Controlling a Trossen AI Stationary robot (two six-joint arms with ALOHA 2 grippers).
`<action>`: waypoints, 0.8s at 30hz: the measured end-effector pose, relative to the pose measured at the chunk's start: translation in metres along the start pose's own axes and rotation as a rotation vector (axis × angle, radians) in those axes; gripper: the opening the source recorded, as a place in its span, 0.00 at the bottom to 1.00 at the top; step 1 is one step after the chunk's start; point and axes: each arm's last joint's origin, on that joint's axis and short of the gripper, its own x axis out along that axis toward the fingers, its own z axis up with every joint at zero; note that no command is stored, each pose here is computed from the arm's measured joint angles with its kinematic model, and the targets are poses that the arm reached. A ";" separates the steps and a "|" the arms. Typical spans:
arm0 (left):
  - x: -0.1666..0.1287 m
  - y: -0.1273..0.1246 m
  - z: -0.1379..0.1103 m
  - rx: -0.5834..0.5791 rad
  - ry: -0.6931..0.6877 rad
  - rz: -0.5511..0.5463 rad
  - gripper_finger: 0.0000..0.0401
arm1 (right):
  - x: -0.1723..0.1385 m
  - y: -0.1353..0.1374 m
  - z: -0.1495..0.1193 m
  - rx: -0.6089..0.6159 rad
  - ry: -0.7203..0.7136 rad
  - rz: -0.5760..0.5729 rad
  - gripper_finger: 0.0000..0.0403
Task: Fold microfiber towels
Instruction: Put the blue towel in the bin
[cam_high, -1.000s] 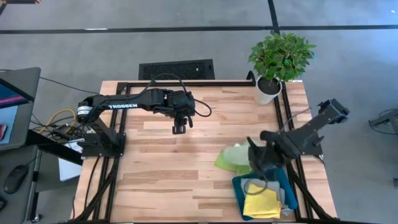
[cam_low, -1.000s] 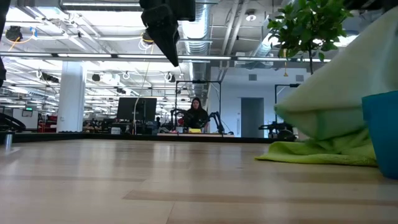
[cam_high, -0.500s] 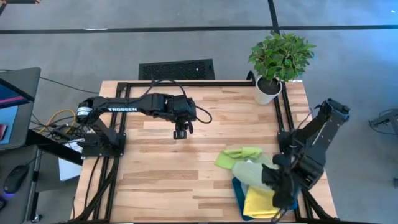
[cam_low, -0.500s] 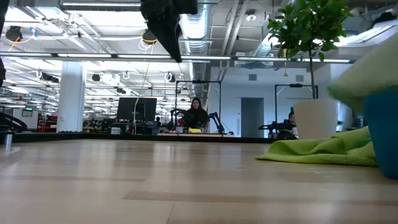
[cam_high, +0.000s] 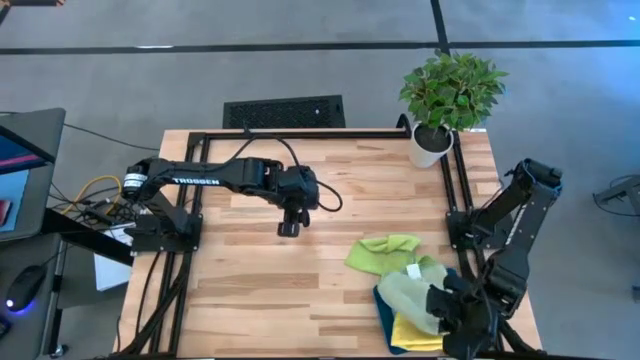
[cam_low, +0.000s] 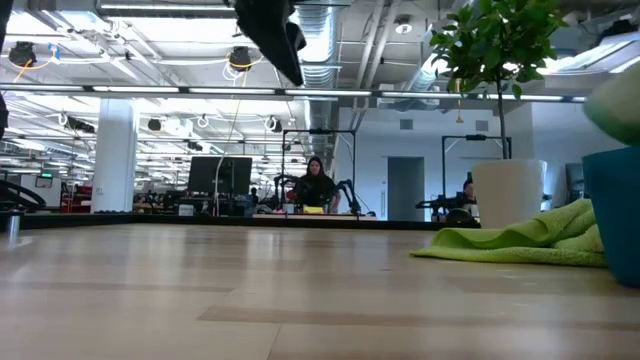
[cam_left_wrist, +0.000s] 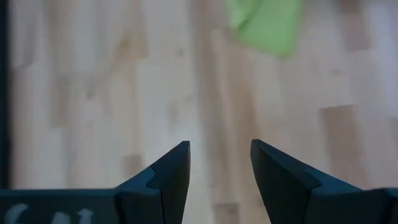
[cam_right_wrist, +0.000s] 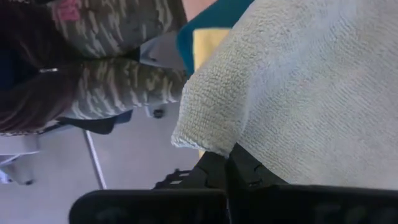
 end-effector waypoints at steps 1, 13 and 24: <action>0.000 -0.002 0.001 0.015 -0.015 -0.034 0.41 | 0.000 0.001 -0.002 0.014 0.002 0.008 0.01; -0.001 -0.012 0.006 0.089 -0.074 -0.137 0.41 | 0.025 0.008 -0.019 0.040 0.098 -0.055 0.02; -0.001 -0.013 0.007 0.059 -0.073 -0.139 0.41 | 0.049 0.008 0.005 0.089 0.117 -0.070 0.14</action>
